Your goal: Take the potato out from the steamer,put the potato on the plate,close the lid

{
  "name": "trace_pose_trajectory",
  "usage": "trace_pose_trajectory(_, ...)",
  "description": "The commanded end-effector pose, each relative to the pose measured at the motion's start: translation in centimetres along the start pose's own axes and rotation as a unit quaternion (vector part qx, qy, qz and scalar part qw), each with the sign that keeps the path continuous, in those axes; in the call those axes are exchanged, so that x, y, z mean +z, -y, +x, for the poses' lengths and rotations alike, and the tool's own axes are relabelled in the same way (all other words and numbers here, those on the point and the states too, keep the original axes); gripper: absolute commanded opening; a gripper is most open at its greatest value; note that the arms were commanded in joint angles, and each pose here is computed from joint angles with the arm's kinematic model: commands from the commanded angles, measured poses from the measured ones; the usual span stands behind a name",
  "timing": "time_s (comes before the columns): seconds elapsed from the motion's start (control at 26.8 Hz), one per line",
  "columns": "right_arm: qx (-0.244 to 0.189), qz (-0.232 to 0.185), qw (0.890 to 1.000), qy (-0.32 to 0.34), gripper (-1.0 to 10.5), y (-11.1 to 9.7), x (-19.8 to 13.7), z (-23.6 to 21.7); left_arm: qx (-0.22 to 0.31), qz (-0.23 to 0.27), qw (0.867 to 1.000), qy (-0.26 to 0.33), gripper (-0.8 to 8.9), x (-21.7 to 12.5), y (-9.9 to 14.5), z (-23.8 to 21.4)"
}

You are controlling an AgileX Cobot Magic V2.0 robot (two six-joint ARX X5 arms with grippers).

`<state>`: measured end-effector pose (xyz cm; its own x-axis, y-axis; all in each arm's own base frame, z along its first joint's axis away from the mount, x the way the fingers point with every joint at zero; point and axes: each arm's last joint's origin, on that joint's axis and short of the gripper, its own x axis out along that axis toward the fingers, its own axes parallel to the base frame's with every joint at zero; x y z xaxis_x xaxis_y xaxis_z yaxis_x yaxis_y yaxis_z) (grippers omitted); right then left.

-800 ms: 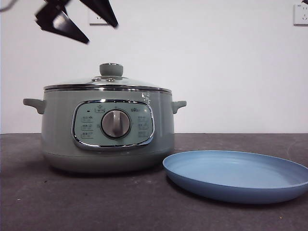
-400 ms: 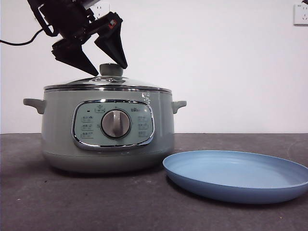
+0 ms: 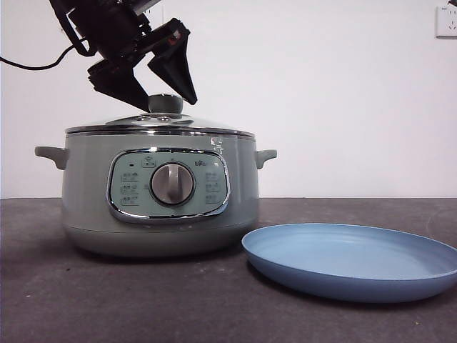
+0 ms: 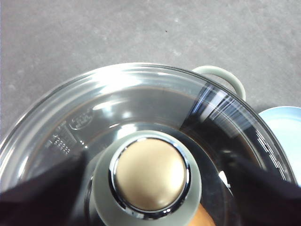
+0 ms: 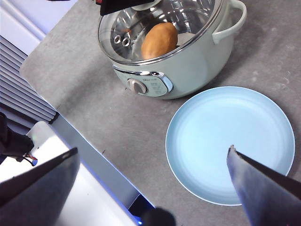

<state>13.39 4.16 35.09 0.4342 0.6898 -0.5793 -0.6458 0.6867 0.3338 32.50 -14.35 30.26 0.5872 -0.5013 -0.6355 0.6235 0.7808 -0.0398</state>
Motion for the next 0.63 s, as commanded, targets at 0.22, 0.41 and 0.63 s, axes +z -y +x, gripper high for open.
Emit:
trace_pose_trajectory(0.22,0.001,0.006,1.000,0.002,6.0,-0.06,0.07,-0.06,-0.005,0.003,1.000,-0.017,3.30,-0.30,0.29,0.41)
trace_pose_trajectory(0.41,0.001,0.006,1.000,0.002,6.0,-0.06,0.07,-0.06,-0.005,0.000,1.000,-0.015,1.05,-0.27,0.31,0.42)
trace_pose_trajectory(0.63,0.001,0.024,1.000,0.003,6.0,-0.06,0.08,-0.06,-0.005,0.001,1.000,-0.010,-0.09,-0.18,0.29,0.39)
